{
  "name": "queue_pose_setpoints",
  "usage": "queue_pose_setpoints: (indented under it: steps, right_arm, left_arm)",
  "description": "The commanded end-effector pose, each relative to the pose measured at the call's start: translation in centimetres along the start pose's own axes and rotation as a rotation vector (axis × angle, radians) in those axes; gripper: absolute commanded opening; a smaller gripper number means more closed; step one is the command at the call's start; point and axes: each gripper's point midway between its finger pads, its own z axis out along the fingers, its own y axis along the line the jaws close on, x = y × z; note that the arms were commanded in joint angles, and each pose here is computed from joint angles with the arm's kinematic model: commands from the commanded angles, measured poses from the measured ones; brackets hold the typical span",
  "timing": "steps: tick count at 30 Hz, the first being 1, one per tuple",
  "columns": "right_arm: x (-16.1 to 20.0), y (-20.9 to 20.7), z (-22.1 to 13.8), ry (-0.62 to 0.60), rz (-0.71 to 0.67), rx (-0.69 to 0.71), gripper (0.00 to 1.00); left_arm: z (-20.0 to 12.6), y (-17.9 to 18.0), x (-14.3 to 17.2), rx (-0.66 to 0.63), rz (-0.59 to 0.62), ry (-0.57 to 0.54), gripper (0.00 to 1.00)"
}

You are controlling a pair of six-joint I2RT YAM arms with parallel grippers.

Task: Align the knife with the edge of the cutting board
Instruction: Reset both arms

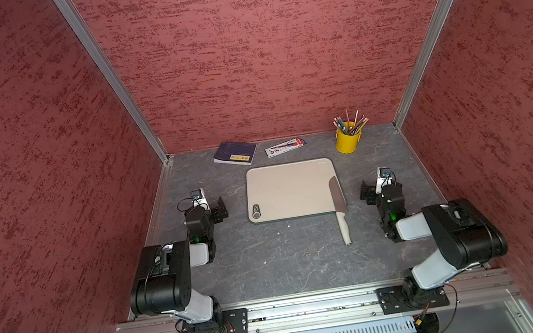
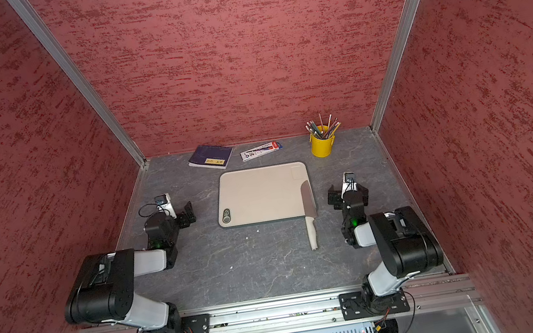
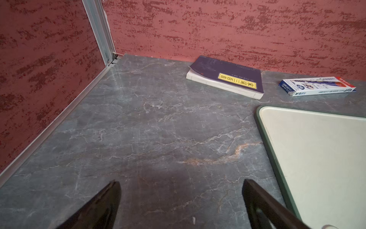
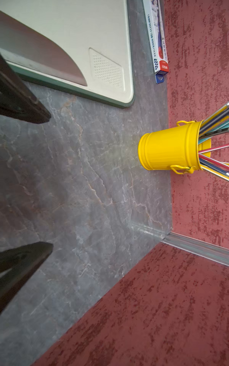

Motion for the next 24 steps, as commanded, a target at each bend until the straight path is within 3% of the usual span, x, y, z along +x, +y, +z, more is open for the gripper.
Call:
queue_pose_setpoints:
  steps: [1,24]
  right_arm:
    - [-2.33,0.67,0.55,-0.051,0.025,-0.048,0.99]
    - [-2.45,0.72,0.5,-0.062,0.022,-0.05,0.98]
  left_arm:
    - [-0.04,-0.38,-1.71,0.025,0.0,-0.062,1.0]
    - [-0.01,-0.46,-1.75,0.027,-0.002,-0.065,1.0]
